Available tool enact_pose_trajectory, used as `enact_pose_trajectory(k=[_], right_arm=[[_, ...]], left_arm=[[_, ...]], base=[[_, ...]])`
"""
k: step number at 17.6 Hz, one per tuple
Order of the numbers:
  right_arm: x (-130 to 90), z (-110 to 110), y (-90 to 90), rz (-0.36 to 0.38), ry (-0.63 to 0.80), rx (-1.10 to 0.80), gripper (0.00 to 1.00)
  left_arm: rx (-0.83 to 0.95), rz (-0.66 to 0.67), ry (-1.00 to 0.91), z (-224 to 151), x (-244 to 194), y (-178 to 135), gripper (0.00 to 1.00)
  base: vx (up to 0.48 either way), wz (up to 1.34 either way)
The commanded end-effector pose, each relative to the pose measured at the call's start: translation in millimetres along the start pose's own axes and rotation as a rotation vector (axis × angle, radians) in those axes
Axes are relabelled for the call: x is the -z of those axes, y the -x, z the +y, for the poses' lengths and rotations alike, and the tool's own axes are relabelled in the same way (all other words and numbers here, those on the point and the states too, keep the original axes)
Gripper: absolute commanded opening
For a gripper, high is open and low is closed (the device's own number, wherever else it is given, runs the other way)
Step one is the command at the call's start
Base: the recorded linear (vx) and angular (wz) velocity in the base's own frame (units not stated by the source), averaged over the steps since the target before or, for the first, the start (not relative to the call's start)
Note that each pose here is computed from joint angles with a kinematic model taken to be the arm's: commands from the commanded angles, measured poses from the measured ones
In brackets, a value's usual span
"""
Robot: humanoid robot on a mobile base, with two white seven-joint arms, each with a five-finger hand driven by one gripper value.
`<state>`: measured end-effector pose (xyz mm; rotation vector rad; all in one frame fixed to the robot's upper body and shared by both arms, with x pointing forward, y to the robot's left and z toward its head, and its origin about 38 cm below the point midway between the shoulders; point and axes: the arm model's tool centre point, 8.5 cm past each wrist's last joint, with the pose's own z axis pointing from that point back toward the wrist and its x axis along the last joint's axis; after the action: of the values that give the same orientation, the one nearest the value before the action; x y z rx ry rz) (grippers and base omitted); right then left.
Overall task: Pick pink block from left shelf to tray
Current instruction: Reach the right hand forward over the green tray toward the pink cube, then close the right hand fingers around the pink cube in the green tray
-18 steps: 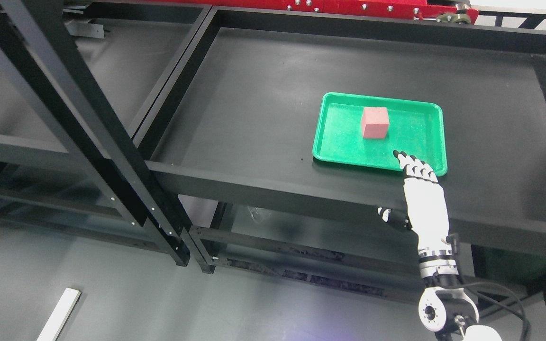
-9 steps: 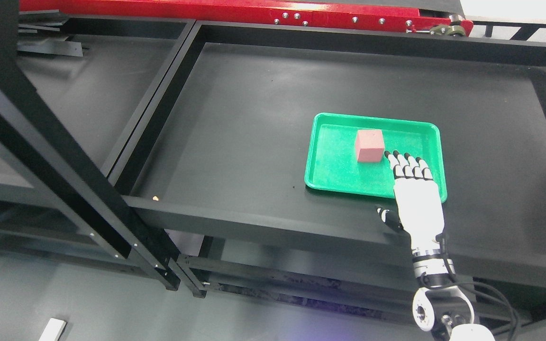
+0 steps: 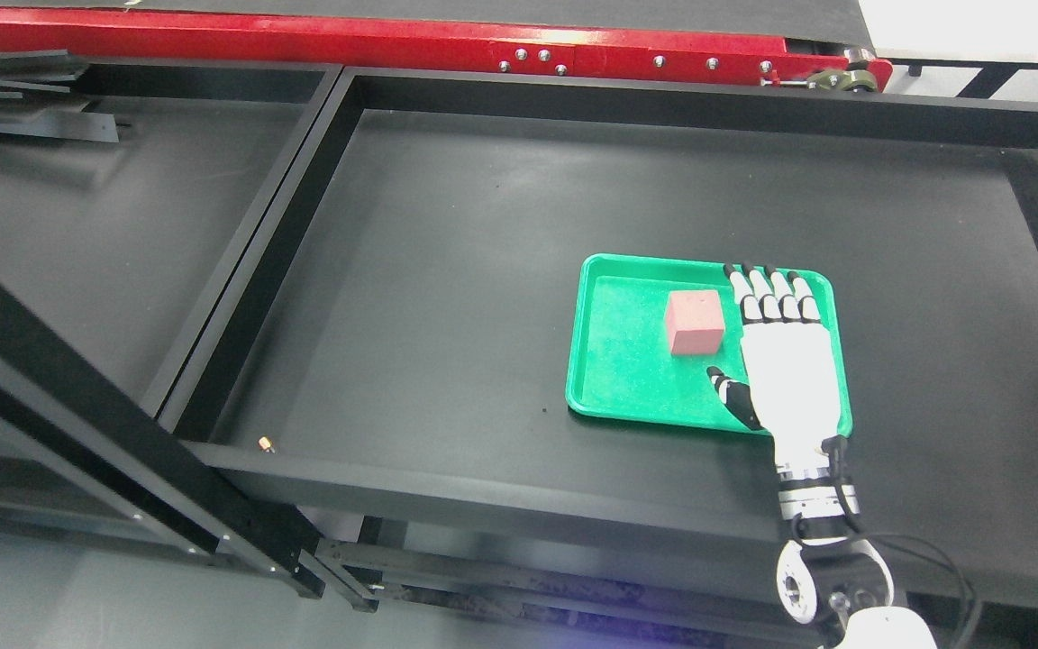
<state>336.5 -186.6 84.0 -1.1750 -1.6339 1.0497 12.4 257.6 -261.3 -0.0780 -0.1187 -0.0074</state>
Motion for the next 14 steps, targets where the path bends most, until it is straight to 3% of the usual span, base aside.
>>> enact_pose_trajectory(k=[1, 14], right_arm=[[13, 12, 4.2, -0.013, -0.193, 0.073, 1.0], [-4, 56, 10.0, 0.004, -0.526, 0.081, 1.0]], left_arm=[[0.002, 0.003, -0.015, 10, -2, 7, 1.0], [0.002, 0.003, -0.015, 10, -2, 7, 1.0]], base=[[0.138, -0.05], [0.094, -0.02]])
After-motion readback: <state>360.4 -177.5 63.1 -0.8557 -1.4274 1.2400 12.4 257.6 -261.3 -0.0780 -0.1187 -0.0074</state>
